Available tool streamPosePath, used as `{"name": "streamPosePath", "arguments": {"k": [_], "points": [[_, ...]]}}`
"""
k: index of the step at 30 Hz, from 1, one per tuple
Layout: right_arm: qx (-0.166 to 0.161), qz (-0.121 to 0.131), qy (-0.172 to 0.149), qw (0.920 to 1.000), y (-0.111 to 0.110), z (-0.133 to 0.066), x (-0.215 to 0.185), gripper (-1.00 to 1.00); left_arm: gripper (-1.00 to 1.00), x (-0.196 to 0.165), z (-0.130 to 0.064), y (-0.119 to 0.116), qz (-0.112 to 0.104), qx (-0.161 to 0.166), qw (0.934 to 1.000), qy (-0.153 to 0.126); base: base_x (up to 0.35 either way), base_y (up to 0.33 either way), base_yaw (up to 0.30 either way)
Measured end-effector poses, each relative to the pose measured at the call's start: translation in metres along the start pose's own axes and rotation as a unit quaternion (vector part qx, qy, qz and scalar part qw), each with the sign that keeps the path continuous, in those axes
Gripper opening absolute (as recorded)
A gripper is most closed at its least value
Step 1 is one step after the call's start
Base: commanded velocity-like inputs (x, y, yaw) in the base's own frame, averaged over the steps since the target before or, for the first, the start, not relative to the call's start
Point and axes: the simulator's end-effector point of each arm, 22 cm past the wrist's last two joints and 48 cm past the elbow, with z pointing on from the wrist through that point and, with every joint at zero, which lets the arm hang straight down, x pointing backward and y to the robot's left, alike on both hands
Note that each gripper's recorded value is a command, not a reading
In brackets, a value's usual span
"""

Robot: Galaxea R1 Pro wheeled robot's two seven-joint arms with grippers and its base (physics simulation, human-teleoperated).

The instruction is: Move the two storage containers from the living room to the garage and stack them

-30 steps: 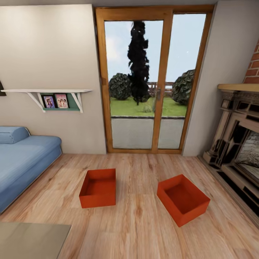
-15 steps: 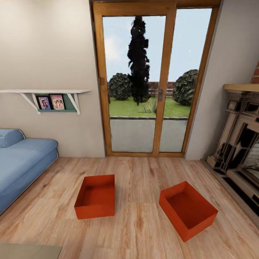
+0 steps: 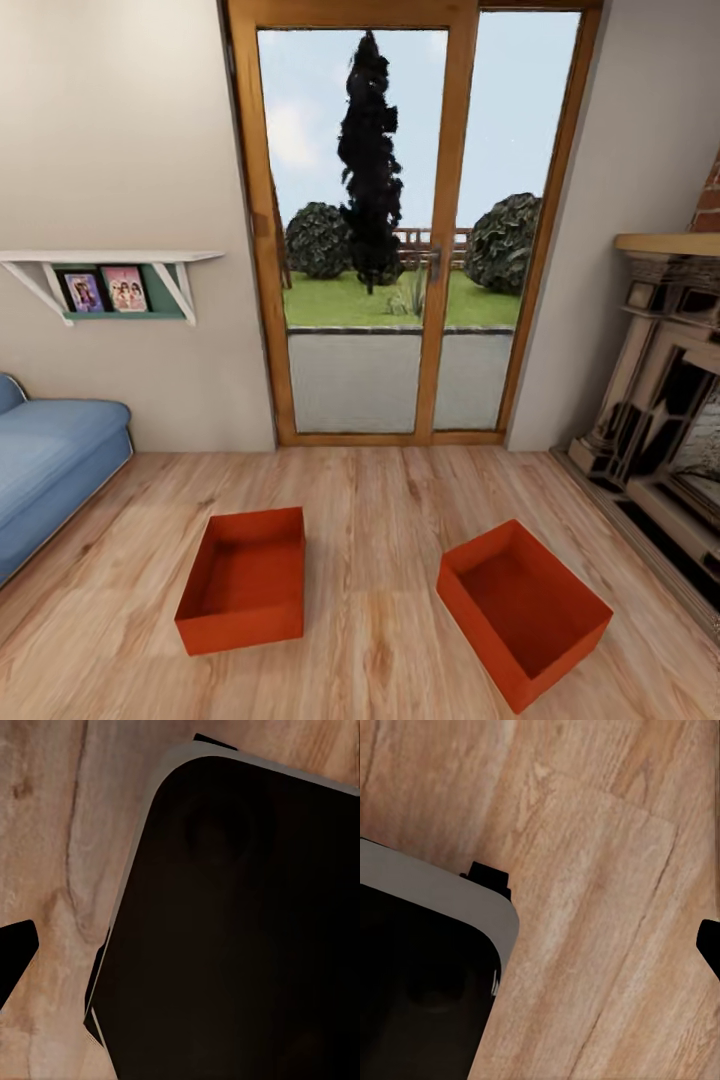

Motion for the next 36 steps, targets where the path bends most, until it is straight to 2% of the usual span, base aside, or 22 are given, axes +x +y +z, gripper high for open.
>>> {"name": "streamPosePath", "arguments": {"k": [17,36], "points": [[0.0,0.0,0.0,1.0,0.0001,0.0,0.0001,1.0,1.0,0.0,0.0,-0.0005,0.0,0.0,1.0,0.0,0.318,0.017,-0.284],[0.0,0.001,0.001,1.0,0.0002,0.0002,0.0,1.0,1.0,-0.0006,0.0002,0.0004,0.0,0.0,1.0,-0.001,0.014,0.008,-0.288]]}}
